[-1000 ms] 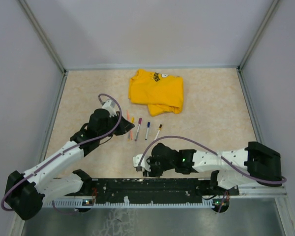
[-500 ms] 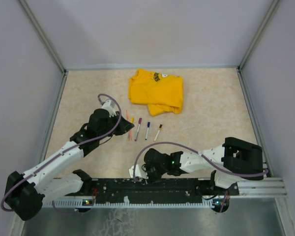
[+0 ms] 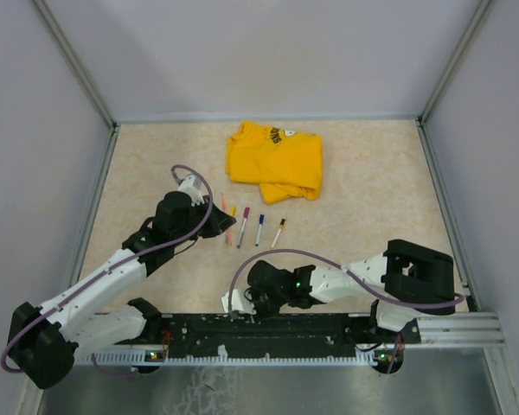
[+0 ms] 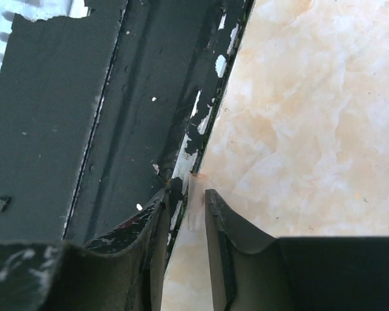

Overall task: Insert the pens into the pen caps
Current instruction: Move the pen cap to the center of the board, then insert the pen cap onto the pen.

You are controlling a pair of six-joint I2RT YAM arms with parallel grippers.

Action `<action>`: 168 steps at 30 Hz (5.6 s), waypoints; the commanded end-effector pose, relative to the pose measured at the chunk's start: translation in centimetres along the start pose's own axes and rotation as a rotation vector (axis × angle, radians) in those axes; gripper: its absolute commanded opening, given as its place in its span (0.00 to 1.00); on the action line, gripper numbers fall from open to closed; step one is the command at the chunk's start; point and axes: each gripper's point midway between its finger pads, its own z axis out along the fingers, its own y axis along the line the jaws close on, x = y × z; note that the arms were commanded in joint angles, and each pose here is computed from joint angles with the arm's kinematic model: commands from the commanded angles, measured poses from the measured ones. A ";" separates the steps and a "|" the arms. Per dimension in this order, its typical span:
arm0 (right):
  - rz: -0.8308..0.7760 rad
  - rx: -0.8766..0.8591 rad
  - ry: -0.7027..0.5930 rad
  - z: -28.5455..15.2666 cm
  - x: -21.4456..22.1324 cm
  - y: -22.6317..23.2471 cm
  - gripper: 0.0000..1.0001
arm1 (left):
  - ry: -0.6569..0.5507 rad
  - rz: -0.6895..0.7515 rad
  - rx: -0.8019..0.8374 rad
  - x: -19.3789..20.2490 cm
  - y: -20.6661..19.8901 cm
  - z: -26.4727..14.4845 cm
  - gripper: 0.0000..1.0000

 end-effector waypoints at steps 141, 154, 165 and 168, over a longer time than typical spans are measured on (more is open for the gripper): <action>1.268 0.812 0.186 -3.3 6.8 -13.0 0.58 | -0.046 0.075 -0.043 -2.1 0.1 -1.1 0.00; 1.398 0.855 0.157 -3.1 6.8 -14.1 0.62 | -0.048 0.084 -0.058 -2.1 0.4 -1.0 0.00; 1.473 0.877 0.212 -2.1 7.7 -14.0 0.53 | -0.105 0.093 -0.094 -3.3 0.8 -2.1 0.00; 1.471 0.881 0.242 -2.2 8.0 -13.7 0.51 | -0.107 0.097 -0.104 -3.3 1.0 -2.3 0.00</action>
